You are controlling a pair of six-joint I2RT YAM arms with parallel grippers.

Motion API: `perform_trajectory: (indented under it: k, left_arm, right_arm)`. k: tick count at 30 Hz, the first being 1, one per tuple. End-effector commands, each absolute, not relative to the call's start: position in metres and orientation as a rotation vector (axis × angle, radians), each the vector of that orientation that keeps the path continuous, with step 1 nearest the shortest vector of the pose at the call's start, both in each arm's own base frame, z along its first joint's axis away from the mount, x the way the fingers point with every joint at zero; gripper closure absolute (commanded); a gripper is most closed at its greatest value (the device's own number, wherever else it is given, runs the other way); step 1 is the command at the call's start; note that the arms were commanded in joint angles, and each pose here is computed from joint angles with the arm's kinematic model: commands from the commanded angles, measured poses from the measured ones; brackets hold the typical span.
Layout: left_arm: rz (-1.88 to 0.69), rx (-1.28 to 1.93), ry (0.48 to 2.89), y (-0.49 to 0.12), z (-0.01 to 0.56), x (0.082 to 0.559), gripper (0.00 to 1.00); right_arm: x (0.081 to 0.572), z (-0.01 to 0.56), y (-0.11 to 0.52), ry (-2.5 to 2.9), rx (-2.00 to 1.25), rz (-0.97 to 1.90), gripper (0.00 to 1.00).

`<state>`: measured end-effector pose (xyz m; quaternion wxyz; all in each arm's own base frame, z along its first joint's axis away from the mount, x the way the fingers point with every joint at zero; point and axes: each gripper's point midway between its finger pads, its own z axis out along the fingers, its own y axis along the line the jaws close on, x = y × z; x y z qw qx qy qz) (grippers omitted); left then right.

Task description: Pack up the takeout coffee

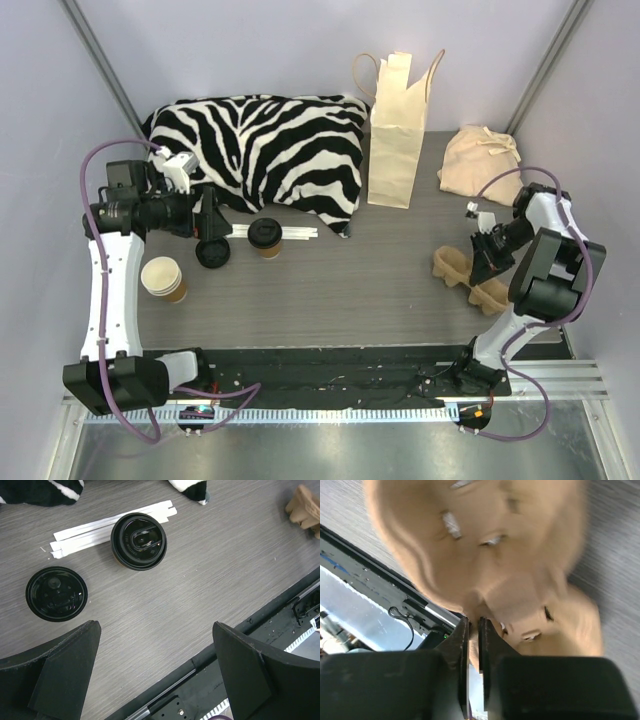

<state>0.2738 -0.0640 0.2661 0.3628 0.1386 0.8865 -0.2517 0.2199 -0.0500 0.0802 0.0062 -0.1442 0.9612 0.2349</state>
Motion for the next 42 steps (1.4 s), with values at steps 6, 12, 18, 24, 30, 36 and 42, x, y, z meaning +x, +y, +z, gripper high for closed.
perform_trajectory:
  k: [6, 12, 18, 24, 30, 36, 42]
  left_arm:
    - [-0.737, 0.379, 2.218, -0.079, 0.274, 0.278, 0.00]
    - [-0.738, 0.407, 2.220, -0.088, 0.272, 0.278, 0.00]
    - [-0.734, 0.454, 2.232, -0.100, 0.264, 0.276, 0.00]
    - [-0.813, 0.708, 2.185, -0.164, 0.249, 0.254, 0.00]
    - [-0.978, 0.910, 2.030, -0.259, 0.247, 0.237, 0.00]
    - [-1.011, 1.012, 1.975, -0.346, 0.225, 0.239, 0.00]
    - [-1.019, 1.033, 1.952, -0.407, 0.201, 0.259, 0.00]
  right_arm:
    - [0.274, 0.100, -0.067, 2.863, -0.546, 0.251, 0.99]
    - [0.312, 0.108, -0.086, 2.767, -0.558, 0.099, 0.99]
    - [0.318, 0.103, -0.081, 2.720, -0.584, 0.024, 0.99]
    - [0.317, 0.089, -0.066, 2.801, -0.529, 0.169, 0.95]
    - [0.312, 0.092, -0.044, 2.840, -0.432, 0.362, 0.87]
    - [0.292, 0.082, -0.023, 2.880, -0.376, 0.454, 0.77]
    - [0.291, 0.085, -0.023, 2.881, -0.357, 0.427, 0.75]
